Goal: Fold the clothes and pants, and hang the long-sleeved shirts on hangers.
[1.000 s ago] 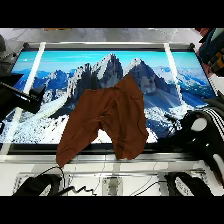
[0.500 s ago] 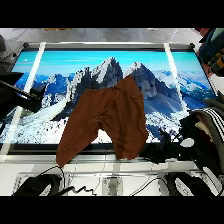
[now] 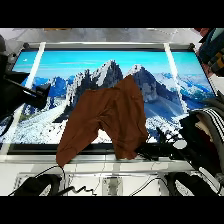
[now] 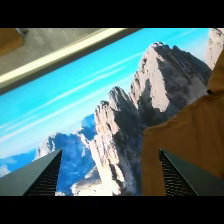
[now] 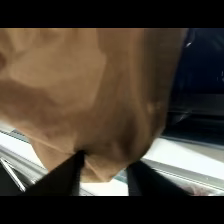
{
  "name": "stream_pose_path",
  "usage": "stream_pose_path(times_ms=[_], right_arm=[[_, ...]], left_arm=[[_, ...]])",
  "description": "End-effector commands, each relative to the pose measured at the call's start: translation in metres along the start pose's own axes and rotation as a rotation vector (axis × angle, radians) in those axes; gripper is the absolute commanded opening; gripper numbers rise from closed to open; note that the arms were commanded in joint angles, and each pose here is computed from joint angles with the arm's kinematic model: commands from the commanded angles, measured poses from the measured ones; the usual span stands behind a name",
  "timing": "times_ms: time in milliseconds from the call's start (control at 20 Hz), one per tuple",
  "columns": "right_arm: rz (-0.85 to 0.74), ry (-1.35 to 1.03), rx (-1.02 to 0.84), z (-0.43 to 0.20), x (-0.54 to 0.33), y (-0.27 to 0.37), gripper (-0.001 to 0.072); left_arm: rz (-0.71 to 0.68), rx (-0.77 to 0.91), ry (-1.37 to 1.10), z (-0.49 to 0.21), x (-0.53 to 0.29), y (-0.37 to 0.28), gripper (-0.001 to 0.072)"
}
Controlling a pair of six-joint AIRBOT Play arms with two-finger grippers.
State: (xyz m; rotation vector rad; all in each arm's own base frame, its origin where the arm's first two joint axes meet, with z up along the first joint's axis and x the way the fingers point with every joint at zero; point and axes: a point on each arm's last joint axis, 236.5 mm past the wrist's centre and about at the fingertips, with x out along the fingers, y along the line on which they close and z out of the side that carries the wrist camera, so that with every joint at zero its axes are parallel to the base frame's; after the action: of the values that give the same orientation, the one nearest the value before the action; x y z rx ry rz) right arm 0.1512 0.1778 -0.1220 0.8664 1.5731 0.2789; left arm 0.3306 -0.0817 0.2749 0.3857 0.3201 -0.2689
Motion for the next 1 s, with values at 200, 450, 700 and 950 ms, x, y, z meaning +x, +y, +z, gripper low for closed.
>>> stream_pose_path(times_ms=[200, 450, 700, 950], right_arm=[[0.011, -0.068, -0.208, 0.032, -0.008, 0.038, 0.0014], [-0.119, -0.302, -0.433, 0.107, -0.079, 0.092, 0.0014], [-0.335, -0.458, -0.552, 0.155, -0.170, 0.092, 0.0014], [-0.495, -0.584, -0.551, 0.182, -0.245, 0.081, 0.0014]], left_arm=[[0.061, -0.200, 0.209, -0.052, 0.033, 0.013, 0.0609], [0.203, -0.325, 0.525, -0.143, 0.029, 0.066, 0.0598], [0.002, -0.466, 0.795, -0.212, 0.029, 0.040, 0.0598], [-0.390, -0.560, 0.911, -0.256, 0.055, -0.052, 0.0598]])
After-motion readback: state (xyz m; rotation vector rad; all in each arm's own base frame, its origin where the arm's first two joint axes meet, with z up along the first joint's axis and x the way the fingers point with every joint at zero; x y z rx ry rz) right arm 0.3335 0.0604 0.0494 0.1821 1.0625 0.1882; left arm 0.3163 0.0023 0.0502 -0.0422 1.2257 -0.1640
